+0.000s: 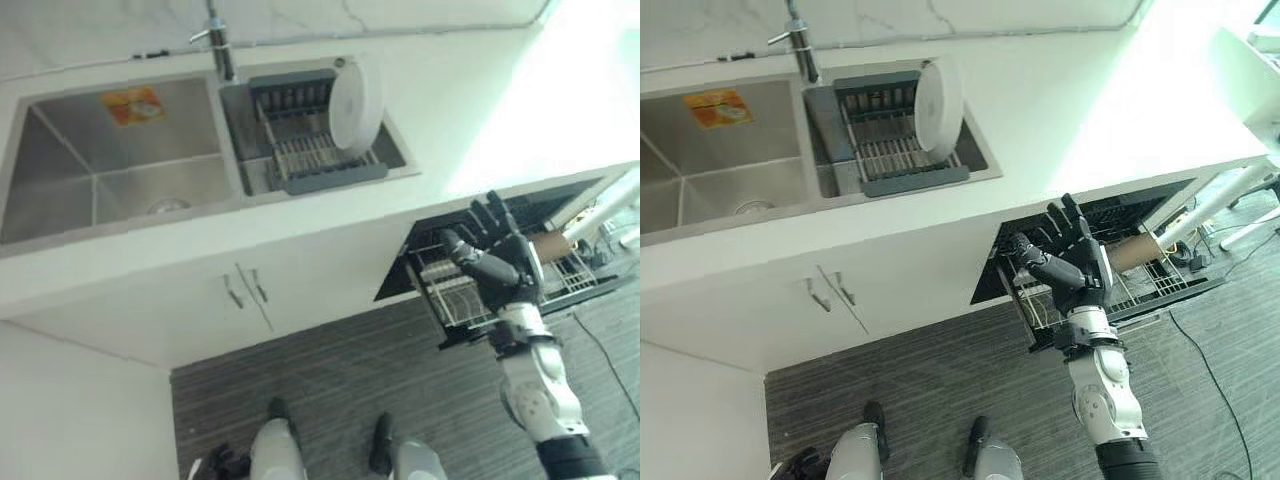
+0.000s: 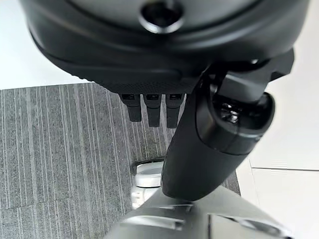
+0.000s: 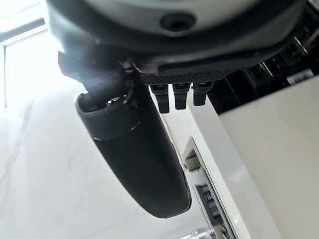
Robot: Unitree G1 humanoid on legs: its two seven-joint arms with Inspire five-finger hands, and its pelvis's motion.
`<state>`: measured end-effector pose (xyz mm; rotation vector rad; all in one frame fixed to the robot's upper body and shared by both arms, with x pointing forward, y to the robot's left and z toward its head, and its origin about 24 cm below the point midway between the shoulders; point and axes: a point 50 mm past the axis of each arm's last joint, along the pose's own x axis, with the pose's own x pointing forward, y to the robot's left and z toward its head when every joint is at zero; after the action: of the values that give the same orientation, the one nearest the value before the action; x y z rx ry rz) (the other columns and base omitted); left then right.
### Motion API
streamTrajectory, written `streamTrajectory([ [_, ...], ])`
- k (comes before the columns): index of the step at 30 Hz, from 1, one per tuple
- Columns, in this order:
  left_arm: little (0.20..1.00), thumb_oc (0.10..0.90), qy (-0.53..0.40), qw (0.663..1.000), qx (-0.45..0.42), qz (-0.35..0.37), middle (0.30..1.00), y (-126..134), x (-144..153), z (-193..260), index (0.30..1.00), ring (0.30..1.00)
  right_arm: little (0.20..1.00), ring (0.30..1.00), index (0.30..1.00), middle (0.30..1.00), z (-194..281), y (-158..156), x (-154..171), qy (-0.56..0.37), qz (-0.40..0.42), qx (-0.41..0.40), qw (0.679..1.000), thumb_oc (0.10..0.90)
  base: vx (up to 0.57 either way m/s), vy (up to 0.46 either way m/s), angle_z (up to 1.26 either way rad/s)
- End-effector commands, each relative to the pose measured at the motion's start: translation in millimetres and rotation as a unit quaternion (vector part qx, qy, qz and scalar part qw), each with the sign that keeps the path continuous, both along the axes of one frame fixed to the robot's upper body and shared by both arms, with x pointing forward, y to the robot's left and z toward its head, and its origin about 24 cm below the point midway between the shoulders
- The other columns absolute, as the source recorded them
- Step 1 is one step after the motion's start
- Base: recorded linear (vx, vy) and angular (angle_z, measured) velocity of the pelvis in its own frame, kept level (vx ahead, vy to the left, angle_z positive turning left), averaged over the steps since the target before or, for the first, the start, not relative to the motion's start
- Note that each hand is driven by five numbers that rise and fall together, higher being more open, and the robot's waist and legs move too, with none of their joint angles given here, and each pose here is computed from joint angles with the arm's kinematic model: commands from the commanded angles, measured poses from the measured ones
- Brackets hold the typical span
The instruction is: Place the dishes in the dishwasher.
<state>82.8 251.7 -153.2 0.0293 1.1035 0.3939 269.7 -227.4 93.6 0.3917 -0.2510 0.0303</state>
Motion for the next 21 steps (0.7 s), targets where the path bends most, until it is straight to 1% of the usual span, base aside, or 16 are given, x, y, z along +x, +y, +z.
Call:
streamTrajectory([
  [1,0.900,0.800,-0.033,0.999,-0.006,-0.016,0.900,-4.4,18.5,3.5,0.900,0.900,0.900,0.900,0.900,0.900,63.7,-4.8,3.1,-0.156,0.023,-0.015,0.987,0.800,0.09,-0.283,-0.07],
  [3,0.900,0.800,-0.038,0.999,-0.014,-0.006,0.900,-5.2,19.1,3.5,0.900,0.900,0.900,0.900,0.900,0.900,62.2,-3.8,3.1,-0.155,0.028,-0.019,0.987,0.800,0.10,-0.312,-0.05],
  [6,0.900,0.800,-0.035,0.999,-0.021,-0.026,0.900,-8.8,19.4,3.3,0.900,0.900,0.900,0.900,0.900,0.900,58.0,-3.7,-0.1,-0.157,0.019,-0.031,0.987,0.800,0.12,-0.143,0.10],
  [7,0.900,0.800,-0.034,0.999,-0.022,-0.026,0.900,-9.4,18.9,3.0,0.900,0.900,0.900,0.900,0.900,0.900,57.9,-3.2,0.0,-0.157,0.019,-0.031,0.987,0.800,0.26,0.173,0.25],
  [9,0.900,0.800,-0.007,0.999,-0.030,-0.013,0.900,-13.3,1.5,-2.6,0.900,0.900,0.900,0.900,0.900,0.900,58.7,7.0,4.5,-0.157,0.022,-0.027,0.987,0.800,0.47,0.376,-0.19],
  [11,0.900,0.800,0.026,0.998,-0.058,0.012,0.900,-16.4,-18.9,-9.9,0.900,0.900,0.900,0.900,0.900,0.900,54.6,6.2,5.4,-0.151,0.014,-0.007,0.988,0.800,0.42,0.337,-1.24],
  [13,0.900,0.800,0.027,0.997,-0.065,0.029,0.900,-16.1,-22.4,-10.8,0.900,0.900,0.900,0.900,0.900,0.900,52.9,7.2,4.1,-0.150,0.019,-0.006,0.988,0.800,0.15,0.105,-0.66],
  [16,0.900,0.800,0.026,0.997,-0.062,0.025,0.900,-13.0,-20.7,-10.1,0.900,0.900,0.900,0.900,0.900,0.900,52.3,12.7,3.6,-0.152,0.028,-0.016,0.988,0.800,0.11,0.075,-0.22],
  [21,0.900,0.800,0.011,0.998,-0.058,0.019,0.900,-8.6,-9.1,-7.2,0.900,0.900,0.900,0.900,0.900,0.900,64.5,20.3,4.7,-0.175,0.029,-0.025,0.984,0.800,0.02,0.031,-0.13],
])
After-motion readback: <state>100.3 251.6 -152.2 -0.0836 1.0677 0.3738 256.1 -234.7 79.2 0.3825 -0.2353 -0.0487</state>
